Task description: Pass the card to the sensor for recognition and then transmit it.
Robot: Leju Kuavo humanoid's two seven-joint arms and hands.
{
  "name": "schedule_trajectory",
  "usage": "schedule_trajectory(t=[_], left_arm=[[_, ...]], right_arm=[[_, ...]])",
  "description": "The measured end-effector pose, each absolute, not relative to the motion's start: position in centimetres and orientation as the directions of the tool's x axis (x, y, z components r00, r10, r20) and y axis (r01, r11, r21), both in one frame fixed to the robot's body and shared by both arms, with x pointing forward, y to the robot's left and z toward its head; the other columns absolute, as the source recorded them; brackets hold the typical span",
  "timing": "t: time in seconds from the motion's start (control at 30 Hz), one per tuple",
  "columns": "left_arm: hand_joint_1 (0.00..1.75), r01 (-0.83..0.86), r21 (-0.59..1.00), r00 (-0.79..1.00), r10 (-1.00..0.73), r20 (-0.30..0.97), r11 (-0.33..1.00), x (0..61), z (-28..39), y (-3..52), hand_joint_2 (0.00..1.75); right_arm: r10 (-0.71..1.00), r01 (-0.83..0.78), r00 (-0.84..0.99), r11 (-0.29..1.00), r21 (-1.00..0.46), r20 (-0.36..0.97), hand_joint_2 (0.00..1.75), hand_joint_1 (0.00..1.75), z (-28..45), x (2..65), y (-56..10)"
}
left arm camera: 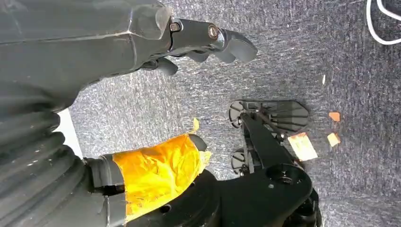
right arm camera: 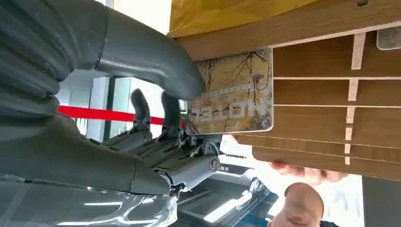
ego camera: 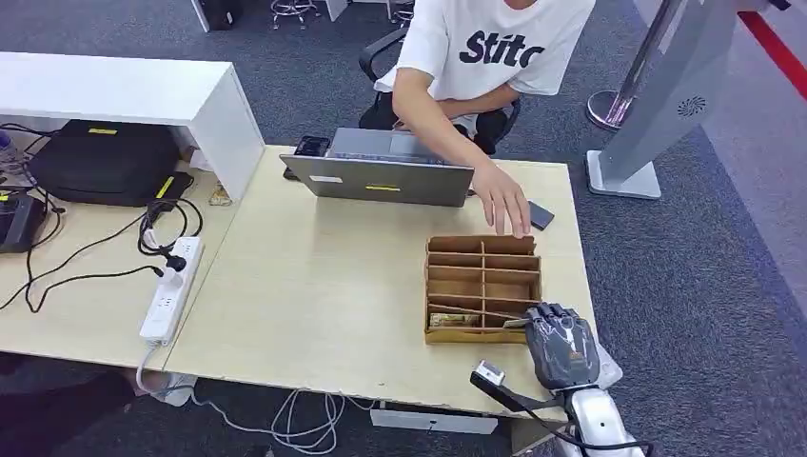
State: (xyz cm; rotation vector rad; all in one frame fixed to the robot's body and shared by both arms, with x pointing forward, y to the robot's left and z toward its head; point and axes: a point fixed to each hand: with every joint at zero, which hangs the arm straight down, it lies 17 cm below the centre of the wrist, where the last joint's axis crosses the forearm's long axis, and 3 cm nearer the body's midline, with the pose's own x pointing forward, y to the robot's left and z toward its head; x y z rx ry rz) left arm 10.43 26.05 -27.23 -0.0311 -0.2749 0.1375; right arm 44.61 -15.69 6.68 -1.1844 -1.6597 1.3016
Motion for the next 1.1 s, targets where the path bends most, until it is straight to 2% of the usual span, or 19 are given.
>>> schedule_trajectory(t=[0.4,0.7,1.1], left_arm=[[0.00,-0.119,-0.048,0.955,0.127,0.269,0.992,10.4,-27.2,26.0,1.75],[0.00,-0.118,-0.048,0.955,0.127,0.268,0.992,10.4,-27.2,26.0,1.75],[0.00,-0.104,-0.051,0.957,0.114,0.267,0.993,10.4,-27.2,25.9,1.75]], right_arm=[[0.946,0.280,-0.324,0.077,-0.957,-0.019,1.75,1.75,7.6,44.7,-15.7],[0.945,0.394,-0.327,0.116,-0.912,-0.021,1.75,1.75,12.8,44.6,-15.4],[0.891,0.439,-0.437,0.327,-0.837,0.118,1.75,1.75,21.8,44.2,-14.1]])
